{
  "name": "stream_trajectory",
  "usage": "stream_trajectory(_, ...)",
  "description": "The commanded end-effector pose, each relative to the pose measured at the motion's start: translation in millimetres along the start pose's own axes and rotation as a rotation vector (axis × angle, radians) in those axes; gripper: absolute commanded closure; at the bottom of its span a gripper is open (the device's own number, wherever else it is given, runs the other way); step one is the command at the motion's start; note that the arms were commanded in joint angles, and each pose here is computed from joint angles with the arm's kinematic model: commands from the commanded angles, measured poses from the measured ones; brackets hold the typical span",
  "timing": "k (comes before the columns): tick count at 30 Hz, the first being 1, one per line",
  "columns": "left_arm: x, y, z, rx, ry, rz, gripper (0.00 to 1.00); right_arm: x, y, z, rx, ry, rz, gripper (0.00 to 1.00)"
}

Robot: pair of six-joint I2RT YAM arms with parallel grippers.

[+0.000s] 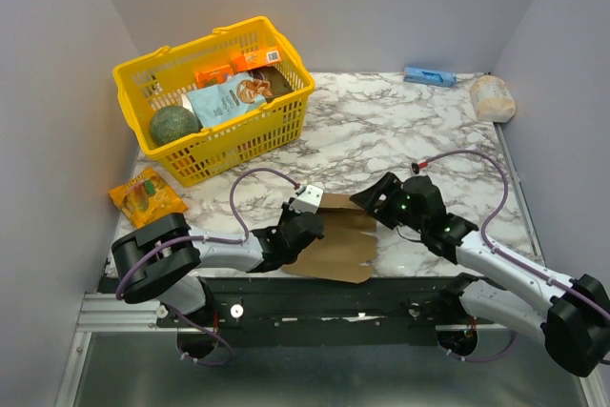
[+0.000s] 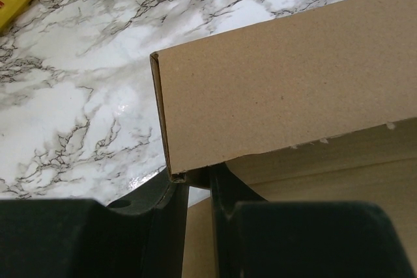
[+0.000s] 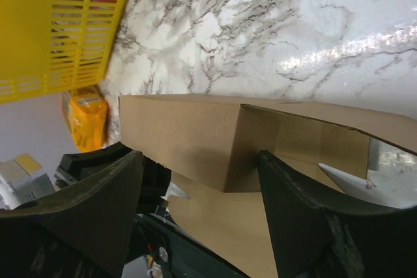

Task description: Fold the paper box

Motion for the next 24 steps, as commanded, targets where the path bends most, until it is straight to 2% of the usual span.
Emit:
stream_trajectory(1, -0.8, 4.2, 4.3, -0.028, -0.010, -0.018, 0.74, -2.3, -4.8, 11.9, -0.122, -0.088, 0.012, 0.24)
stream_trajectory(15, -1.1, 5.7, 1.5, -0.024, -0.018, -0.024, 0.75, 5.6, -13.1, 24.5, -0.262, -0.210, 0.107, 0.38)
stream_trajectory(18, -0.9, 5.5, 1.4, -0.025, -0.017, -0.022, 0.75, 10.0, -15.8, 21.7, -0.269, -0.231, 0.130, 0.44)
stream_trajectory(22, -1.7, 6.3, 0.3, -0.020, -0.004, -0.022, 0.75, 10.7, -18.1, 16.7, -0.265, -0.247, 0.113, 0.58)
stream_trajectory(24, -2.2, 6.7, -0.2, -0.019, 0.006, -0.022, 0.75, 10.8, -17.5, 17.3, -0.268, -0.242, 0.109, 0.59)
Point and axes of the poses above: each gripper's point midway between its finger pads, its own y axis back along the fingers, its own z axis along the line the jaws close on, x = y × z, the point moved 6 cm from there along y, back along the fingers, and after that the axes turned 4 degrees about y, right-handed, at the moved point
